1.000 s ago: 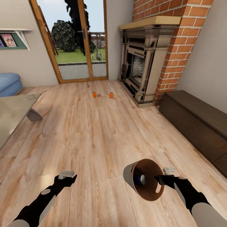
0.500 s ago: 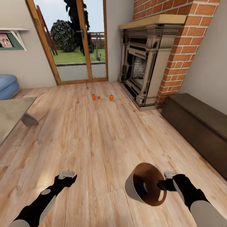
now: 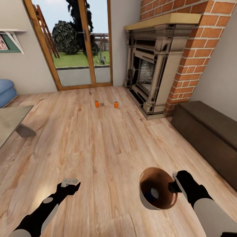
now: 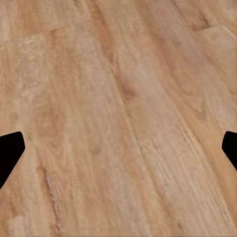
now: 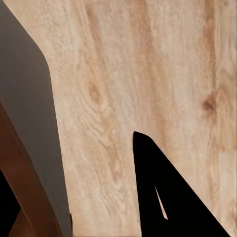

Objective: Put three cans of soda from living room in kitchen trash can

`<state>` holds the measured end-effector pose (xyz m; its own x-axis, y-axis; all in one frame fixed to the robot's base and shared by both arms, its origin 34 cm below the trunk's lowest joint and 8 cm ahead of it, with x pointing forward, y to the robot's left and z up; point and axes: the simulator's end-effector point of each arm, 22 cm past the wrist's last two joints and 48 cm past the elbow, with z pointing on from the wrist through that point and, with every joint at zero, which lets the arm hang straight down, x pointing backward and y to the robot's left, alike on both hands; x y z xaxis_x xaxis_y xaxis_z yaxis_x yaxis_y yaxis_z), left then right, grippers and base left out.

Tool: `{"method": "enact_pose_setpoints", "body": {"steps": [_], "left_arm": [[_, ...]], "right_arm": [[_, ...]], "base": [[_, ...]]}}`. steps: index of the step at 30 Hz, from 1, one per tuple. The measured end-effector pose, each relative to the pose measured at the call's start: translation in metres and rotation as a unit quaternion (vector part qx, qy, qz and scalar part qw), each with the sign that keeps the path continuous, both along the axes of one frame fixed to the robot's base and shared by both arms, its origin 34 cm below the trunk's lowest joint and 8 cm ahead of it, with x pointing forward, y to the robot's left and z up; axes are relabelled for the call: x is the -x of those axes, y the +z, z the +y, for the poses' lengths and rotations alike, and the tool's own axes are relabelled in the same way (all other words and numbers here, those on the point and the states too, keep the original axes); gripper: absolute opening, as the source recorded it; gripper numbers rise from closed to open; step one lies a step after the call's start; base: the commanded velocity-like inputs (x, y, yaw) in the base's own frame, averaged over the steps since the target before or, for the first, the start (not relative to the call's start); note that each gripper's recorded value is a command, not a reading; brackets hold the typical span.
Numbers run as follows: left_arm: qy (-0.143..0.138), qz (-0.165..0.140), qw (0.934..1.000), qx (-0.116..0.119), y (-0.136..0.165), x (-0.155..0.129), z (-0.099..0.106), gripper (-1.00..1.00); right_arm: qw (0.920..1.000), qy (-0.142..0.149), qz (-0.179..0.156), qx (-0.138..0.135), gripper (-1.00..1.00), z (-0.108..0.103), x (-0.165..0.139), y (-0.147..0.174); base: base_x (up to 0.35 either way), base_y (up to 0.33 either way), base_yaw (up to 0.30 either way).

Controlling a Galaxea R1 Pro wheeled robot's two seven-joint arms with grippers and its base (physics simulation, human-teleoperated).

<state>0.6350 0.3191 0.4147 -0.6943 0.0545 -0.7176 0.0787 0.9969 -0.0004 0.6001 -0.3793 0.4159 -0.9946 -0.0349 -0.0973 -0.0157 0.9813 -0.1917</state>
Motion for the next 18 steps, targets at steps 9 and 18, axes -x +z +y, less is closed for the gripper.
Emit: {"method": "enact_pose_setpoints", "body": {"steps": [9,18], "left_arm": [[-0.001,0.001,1.0,0.001,0.0,0.0,0.0,1.0],[-0.003,0.005,1.0,0.003,-0.001,0.002,-0.001,1.0]], "right_arm": [[0.9995,0.024,0.004,0.022,-1.0,0.006,0.0,-0.001],[0.9983,0.051,0.007,0.029,-1.0,0.015,-0.002,-0.003]], "base": [[0.323,0.002,0.0],[0.299,0.124,0.0]]}}
